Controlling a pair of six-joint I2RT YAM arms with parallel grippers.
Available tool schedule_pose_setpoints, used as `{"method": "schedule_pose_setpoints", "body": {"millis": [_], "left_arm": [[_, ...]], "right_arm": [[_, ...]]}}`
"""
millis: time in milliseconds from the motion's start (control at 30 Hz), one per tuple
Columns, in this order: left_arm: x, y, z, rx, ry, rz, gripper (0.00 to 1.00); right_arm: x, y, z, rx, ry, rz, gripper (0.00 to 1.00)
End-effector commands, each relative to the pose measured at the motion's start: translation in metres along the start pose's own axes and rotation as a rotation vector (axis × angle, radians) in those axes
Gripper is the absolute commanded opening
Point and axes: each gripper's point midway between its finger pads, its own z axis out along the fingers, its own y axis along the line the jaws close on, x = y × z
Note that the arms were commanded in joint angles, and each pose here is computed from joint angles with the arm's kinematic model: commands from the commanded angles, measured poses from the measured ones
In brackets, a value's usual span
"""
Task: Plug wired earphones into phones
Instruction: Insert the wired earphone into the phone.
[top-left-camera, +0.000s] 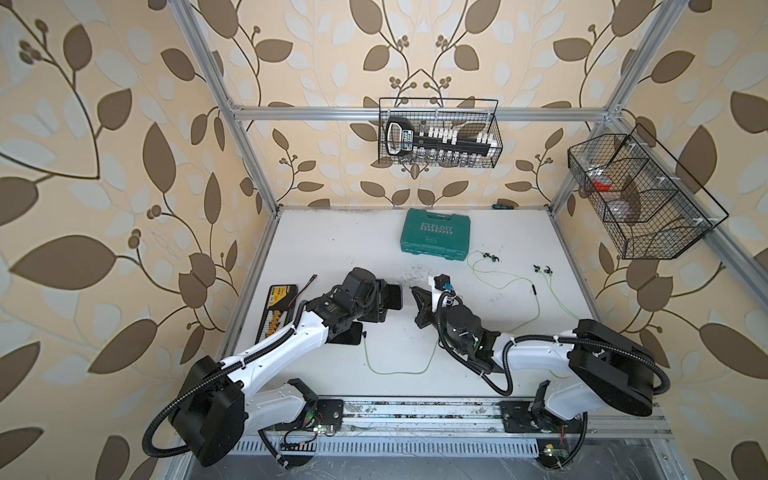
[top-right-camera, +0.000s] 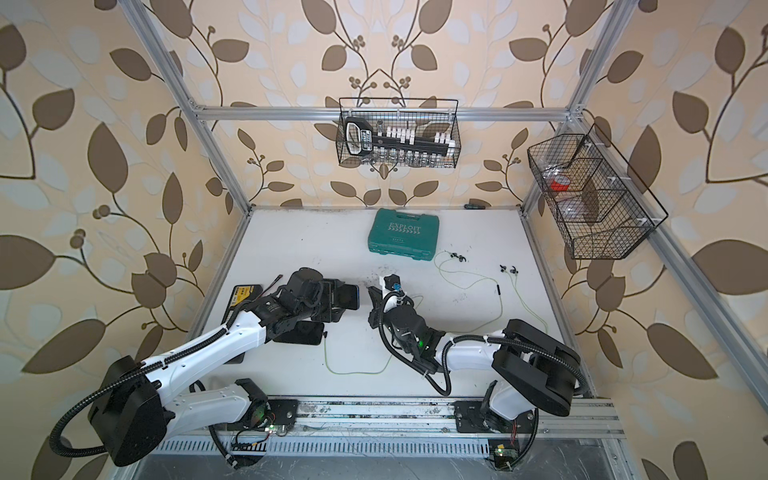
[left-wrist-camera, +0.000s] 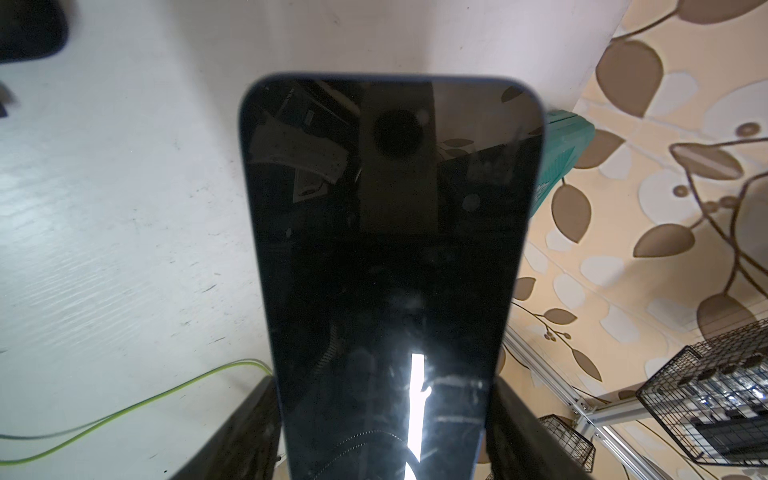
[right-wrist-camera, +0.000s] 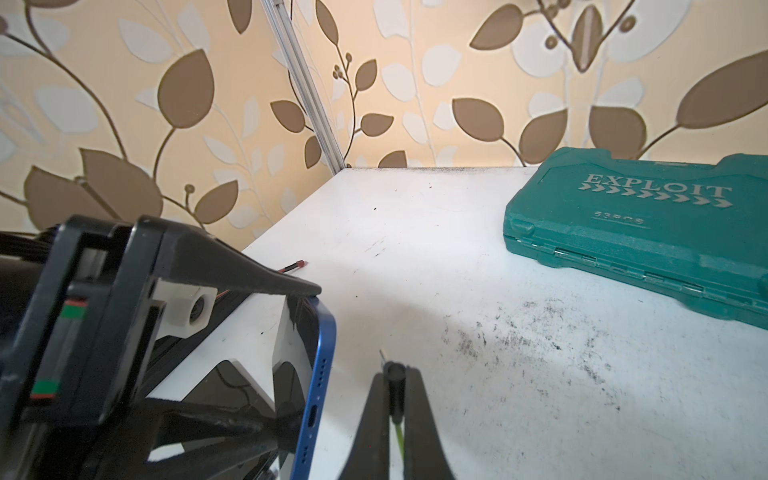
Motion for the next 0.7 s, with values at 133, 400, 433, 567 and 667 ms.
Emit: {"method": "schedule_pose_setpoints", "body": {"millis": [133, 400, 433, 567, 667], "left_arm": [[0.012, -0.038, -0.018, 0.128, -0.005, -0.012, 0.42], [0.004, -0.044, -0.022, 0.141, -0.067, -0.001, 0.41], [0.004, -0.044, -0.023, 0.141, -0.073, 0.007, 0.41], [0.002, -0.044, -0.023, 0.135, -0.088, 0.025, 0.4], [0.003, -0.044, -0.023, 0.138, -0.092, 0.037, 0.4]], "right_arm": [[0.008, 0.016, 0.001, -0.007, 0.032, -0.002, 0.0], [0.008, 0.015, 0.0, 0.119, 0.019, 0.039, 0.0], [0.007, 0.013, 0.0, 0.137, 0.02, 0.053, 0.0], [0.008, 0.01, 0.001, 0.163, 0.032, 0.083, 0.0], [0.008, 0.019, -0.001, 0.103, 0.035, 0.098, 0.0]]}}
